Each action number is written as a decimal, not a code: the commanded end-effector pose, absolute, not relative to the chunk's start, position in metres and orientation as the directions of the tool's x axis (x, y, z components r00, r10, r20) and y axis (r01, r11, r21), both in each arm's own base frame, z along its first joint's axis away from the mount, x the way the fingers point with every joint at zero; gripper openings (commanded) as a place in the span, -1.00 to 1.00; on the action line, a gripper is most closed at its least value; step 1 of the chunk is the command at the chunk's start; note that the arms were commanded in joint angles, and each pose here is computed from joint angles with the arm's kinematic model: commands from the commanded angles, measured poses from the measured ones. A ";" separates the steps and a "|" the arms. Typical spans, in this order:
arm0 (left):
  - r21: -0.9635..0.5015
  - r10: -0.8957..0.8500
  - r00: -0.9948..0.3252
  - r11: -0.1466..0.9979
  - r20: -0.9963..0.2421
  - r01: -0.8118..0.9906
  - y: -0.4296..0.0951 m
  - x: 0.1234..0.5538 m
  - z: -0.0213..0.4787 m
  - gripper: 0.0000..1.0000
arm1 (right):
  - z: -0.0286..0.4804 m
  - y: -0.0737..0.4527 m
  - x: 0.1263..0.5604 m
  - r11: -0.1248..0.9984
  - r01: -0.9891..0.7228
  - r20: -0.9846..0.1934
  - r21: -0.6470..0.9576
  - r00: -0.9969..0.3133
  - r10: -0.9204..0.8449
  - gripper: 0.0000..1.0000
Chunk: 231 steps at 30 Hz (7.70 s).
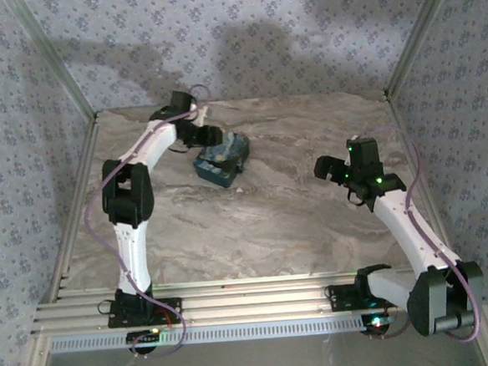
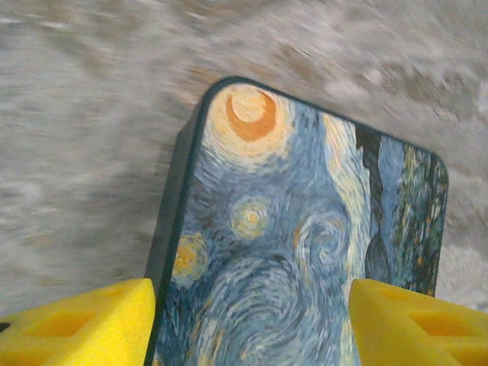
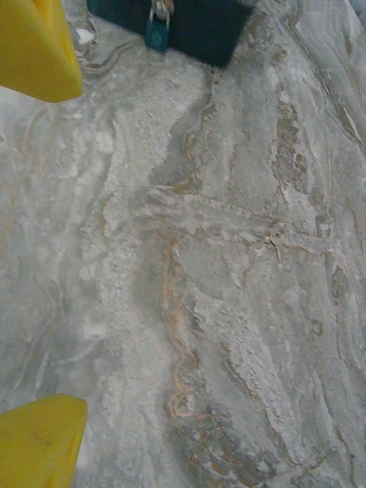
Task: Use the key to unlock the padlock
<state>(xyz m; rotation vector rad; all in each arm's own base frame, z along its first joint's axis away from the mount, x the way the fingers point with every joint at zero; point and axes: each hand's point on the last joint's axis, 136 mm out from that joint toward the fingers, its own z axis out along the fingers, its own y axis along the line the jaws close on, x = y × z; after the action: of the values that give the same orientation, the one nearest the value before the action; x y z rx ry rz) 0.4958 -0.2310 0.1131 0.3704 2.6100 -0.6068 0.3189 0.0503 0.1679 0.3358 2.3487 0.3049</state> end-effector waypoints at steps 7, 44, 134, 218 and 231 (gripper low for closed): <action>-0.151 0.293 -0.775 0.883 -0.559 0.443 -0.239 0.449 0.174 0.41 | 0.162 0.080 0.308 0.933 0.114 -0.578 0.341 -0.758 0.303 1.00; -0.644 -0.299 -0.895 0.765 -0.332 -0.016 -0.239 0.357 0.079 0.19 | 0.095 0.277 0.450 0.731 -0.354 -0.332 0.583 -0.925 -0.183 0.42; -0.456 -0.126 -0.902 0.886 -0.413 0.085 -0.203 0.329 0.114 0.37 | 0.037 0.082 0.502 0.927 0.371 -0.229 -0.056 -0.908 0.350 -0.06; -0.206 0.225 -0.906 0.927 -0.359 0.313 -0.336 0.240 0.040 -0.06 | 0.027 0.169 0.225 0.953 0.190 -0.165 0.234 -0.959 0.232 -0.12; -0.124 0.278 -0.897 0.933 -0.342 0.337 -0.337 0.248 0.025 -0.11 | 0.030 0.150 0.215 0.944 0.224 -0.186 0.241 -0.944 0.271 -0.13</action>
<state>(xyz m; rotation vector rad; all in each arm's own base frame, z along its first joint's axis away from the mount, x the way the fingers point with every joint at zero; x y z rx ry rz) 0.2468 -0.3441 0.0267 0.4165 2.7719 -0.3471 0.2180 0.1586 0.0303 0.3220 2.8925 0.3479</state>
